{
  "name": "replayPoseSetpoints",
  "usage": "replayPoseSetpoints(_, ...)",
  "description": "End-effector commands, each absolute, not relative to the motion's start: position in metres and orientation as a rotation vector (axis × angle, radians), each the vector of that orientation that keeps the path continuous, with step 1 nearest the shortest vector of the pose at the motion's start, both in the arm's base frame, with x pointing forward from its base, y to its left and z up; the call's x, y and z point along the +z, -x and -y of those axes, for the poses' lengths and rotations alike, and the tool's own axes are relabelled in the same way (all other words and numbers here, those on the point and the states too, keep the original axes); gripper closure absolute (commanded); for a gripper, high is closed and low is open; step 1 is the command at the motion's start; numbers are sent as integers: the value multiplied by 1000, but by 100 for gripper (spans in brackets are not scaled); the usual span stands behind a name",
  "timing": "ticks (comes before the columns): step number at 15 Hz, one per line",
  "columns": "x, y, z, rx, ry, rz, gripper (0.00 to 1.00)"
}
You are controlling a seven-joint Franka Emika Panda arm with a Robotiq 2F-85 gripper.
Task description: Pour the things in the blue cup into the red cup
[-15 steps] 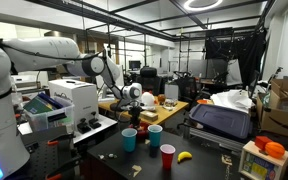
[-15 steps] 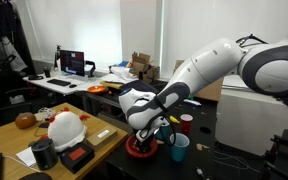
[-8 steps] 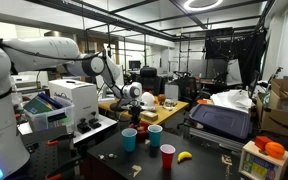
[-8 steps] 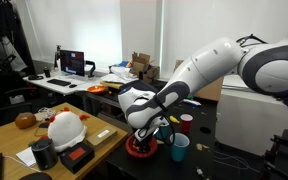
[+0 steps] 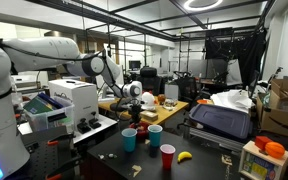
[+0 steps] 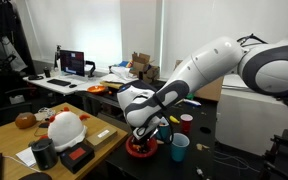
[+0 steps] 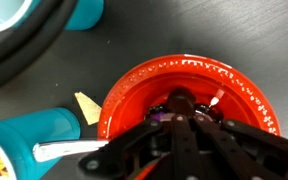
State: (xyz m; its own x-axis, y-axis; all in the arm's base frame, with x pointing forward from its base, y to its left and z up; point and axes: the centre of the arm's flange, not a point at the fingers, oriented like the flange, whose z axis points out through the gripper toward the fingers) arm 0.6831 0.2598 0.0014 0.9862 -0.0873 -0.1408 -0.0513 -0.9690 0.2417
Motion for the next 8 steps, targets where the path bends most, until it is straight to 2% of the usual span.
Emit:
replayPoseSetpoints(1,9,-697,-267,-132,-2885,165,100)
replayPoseSetpoints(2,10,-701,-267,-92,-2870,183,94)
replayPoseSetpoints(3,12,-704,-268,-64,-2865,194,72)
replayPoseSetpoints(5,17,-708,-269,0,-2842,193,68)
replayPoseSetpoints(8,25,-710,-271,73,-2821,178,46)
